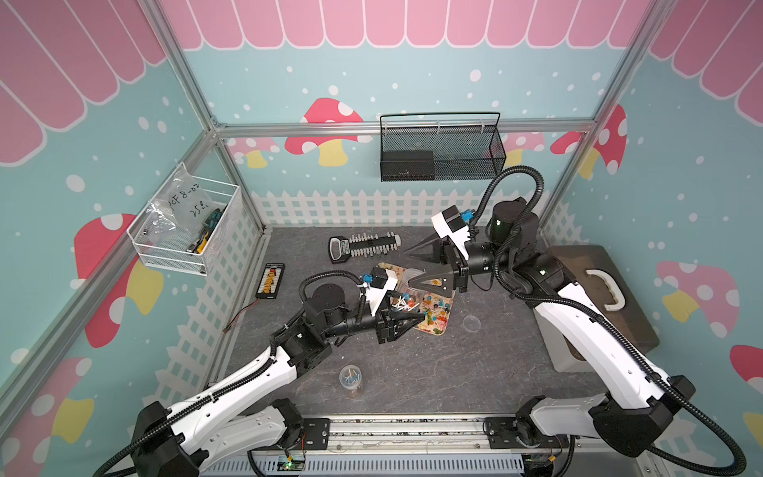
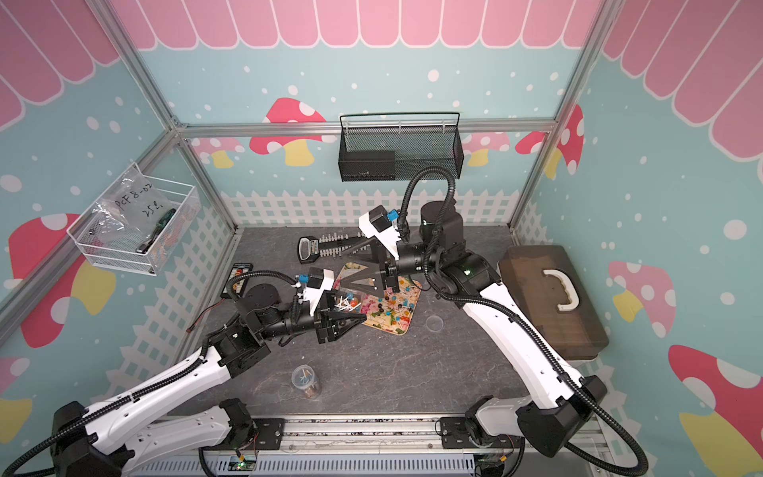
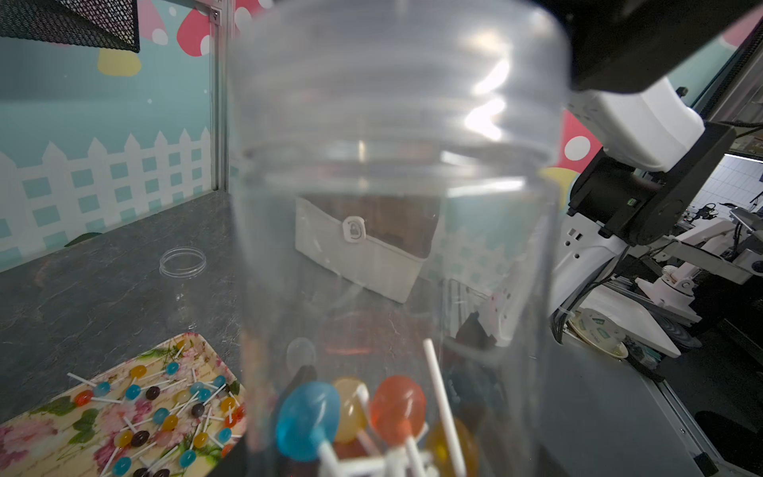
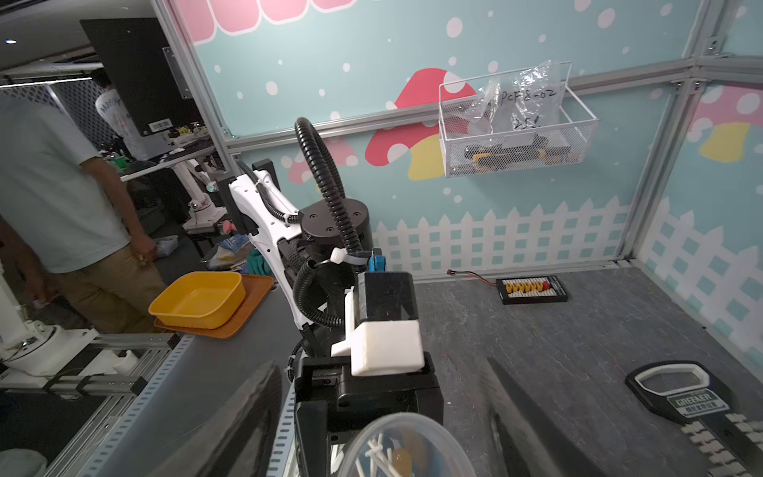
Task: Pour the candies out of the jar
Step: Unscrew the lid from the jar.
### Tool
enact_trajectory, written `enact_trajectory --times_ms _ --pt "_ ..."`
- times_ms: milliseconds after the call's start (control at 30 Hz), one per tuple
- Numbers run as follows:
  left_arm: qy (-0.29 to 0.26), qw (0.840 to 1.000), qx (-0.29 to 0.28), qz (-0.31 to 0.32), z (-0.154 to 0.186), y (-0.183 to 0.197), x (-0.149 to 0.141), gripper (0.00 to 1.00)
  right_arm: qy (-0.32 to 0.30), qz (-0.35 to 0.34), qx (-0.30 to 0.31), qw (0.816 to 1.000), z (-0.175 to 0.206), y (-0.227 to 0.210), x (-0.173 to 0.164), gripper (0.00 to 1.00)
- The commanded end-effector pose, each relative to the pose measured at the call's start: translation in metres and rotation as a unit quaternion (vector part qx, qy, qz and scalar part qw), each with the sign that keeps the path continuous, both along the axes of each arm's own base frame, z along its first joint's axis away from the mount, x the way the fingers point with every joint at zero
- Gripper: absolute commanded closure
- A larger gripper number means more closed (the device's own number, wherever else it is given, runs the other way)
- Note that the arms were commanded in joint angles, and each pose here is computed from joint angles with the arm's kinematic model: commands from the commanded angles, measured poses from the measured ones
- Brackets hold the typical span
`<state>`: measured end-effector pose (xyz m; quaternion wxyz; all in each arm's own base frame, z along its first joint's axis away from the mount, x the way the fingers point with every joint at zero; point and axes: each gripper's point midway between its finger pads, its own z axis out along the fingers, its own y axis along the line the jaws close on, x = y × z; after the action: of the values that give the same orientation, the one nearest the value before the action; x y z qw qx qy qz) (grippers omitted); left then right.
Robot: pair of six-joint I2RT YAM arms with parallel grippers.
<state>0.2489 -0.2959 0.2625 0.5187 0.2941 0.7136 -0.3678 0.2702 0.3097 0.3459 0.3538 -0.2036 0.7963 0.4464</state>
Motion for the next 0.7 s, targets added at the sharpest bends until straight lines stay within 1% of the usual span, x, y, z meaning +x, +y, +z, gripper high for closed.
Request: enact_trajectory --times_ms 0,67,200,300,333,400,433,467,500,533,567,600,667 --pt "-0.031 0.999 -0.027 -0.009 0.029 -0.002 -0.003 0.53 -0.027 0.009 0.002 1.0 0.015 0.002 0.0 0.61" --pt "-0.027 0.999 -0.032 -0.021 0.032 -0.004 -0.008 0.53 -0.048 0.019 0.002 0.999 0.023 0.002 -0.001 0.68" --pt "-0.012 0.997 -0.045 -0.058 0.04 -0.009 -0.021 0.53 -0.1 0.07 0.014 0.992 0.047 0.006 -0.009 0.74" --pt "0.001 0.994 -0.057 -0.096 0.049 -0.013 -0.035 0.54 -0.158 0.123 0.024 0.98 0.067 0.006 -0.02 0.76" --pt "0.004 0.992 -0.063 -0.111 0.053 -0.014 -0.041 0.54 -0.184 0.151 0.034 0.971 0.076 0.006 -0.028 0.76" --pt "0.007 0.988 -0.076 -0.137 0.063 -0.015 -0.051 0.54 -0.233 0.213 0.059 0.947 0.092 0.006 -0.047 0.76" --pt "0.008 0.985 -0.082 -0.148 0.067 -0.016 -0.056 0.54 -0.261 0.258 0.073 0.927 0.099 0.005 -0.062 0.73" --pt "0.01 0.984 -0.087 -0.157 0.07 -0.016 -0.059 0.54 -0.287 0.305 0.09 0.904 0.104 0.003 -0.08 0.7" --pt "0.01 0.982 -0.091 -0.167 0.074 -0.017 -0.063 0.54 -0.303 0.337 0.103 0.885 0.108 0.0 -0.091 0.68" --pt "0.011 0.98 -0.091 -0.174 0.075 -0.017 -0.065 0.54 -0.311 0.357 0.113 0.873 0.111 -0.001 -0.099 0.69" --pt "0.013 0.98 -0.089 -0.177 0.074 -0.017 -0.067 0.54 -0.313 0.369 0.12 0.867 0.114 -0.001 -0.103 0.7" --pt "0.015 0.98 -0.087 -0.177 0.073 -0.017 -0.067 0.54 -0.311 0.375 0.123 0.865 0.114 -0.001 -0.103 0.71" --pt "0.015 0.98 -0.087 -0.177 0.071 -0.017 -0.067 0.54 -0.311 0.373 0.122 0.866 0.114 0.0 -0.1 0.71"
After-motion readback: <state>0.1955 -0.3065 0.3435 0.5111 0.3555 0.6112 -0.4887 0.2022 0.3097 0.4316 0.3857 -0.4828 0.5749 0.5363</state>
